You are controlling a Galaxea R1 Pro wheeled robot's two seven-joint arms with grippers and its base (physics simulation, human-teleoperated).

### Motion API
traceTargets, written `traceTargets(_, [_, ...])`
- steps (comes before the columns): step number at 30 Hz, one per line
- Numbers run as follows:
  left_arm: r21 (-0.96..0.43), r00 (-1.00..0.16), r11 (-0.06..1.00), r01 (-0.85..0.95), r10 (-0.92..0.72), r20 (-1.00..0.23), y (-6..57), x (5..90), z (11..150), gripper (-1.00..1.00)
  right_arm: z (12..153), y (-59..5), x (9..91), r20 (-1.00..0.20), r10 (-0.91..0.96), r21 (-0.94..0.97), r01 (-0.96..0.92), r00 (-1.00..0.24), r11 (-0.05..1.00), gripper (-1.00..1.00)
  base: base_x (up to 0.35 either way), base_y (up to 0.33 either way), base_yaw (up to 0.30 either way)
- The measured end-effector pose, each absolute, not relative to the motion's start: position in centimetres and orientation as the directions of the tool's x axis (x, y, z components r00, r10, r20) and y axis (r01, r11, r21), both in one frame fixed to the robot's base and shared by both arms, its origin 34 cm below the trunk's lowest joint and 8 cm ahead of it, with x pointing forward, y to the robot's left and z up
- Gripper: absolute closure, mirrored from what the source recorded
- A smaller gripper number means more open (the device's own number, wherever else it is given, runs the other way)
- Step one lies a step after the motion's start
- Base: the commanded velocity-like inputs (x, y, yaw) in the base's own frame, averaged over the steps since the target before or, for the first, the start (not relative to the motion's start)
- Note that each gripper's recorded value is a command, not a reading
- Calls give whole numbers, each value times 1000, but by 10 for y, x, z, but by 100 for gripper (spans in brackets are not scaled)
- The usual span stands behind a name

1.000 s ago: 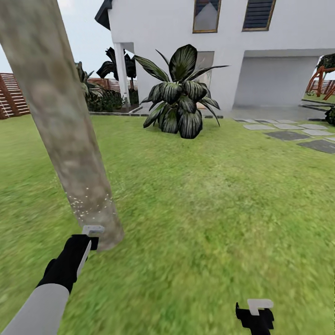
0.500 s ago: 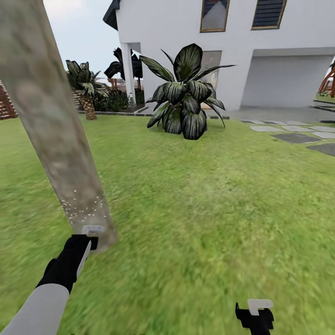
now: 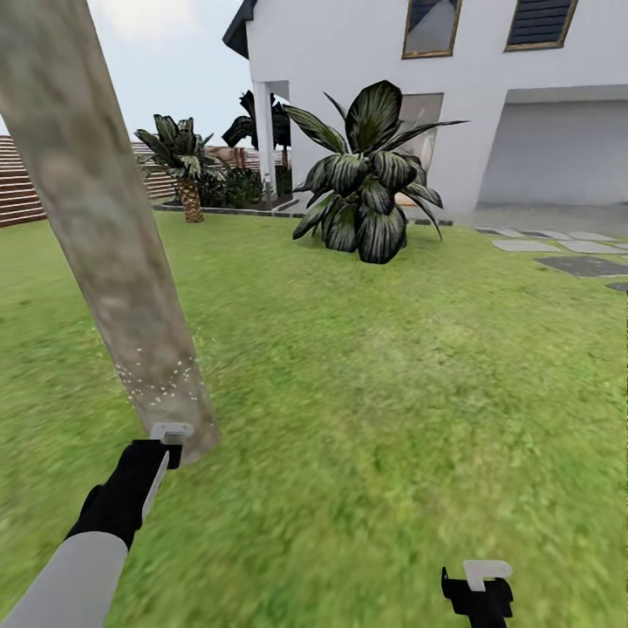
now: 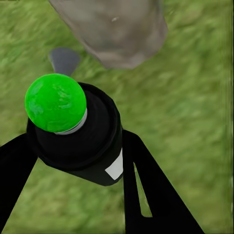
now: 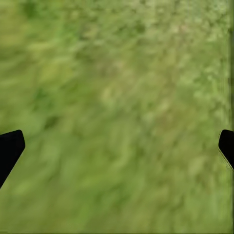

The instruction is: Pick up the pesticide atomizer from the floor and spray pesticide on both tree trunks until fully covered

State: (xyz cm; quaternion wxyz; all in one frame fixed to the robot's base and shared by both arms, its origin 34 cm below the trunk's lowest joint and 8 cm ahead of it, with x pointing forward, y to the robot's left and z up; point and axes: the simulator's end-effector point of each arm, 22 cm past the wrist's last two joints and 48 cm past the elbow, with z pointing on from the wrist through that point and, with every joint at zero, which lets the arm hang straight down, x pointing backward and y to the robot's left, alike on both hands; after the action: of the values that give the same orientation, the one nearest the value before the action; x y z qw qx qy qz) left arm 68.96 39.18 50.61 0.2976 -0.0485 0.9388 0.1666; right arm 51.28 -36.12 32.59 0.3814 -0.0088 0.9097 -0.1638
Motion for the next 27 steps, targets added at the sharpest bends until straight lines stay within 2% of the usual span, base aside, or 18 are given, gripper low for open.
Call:
traceTargets(5, [285, -818, 939, -191, 8, -575, 393, 689, 506, 100, 326, -361, 513, -691, -141, -305, 109, -709, 946, -100, 81, -273, 16])
traceTargets(20, [286, -818, 939, -193, 7, -575, 394, 689, 507, 100, 326, -361, 513, -691, -141, -304, 108, -709, 946, -100, 236, -145, 262])
traceTargets(27, [248, -804, 944, -220, -31, -594, 393, 692, 510, 100, 326, -362, 513, -691, -141, -305, 109, -709, 946, -100, 33, -16, 24])
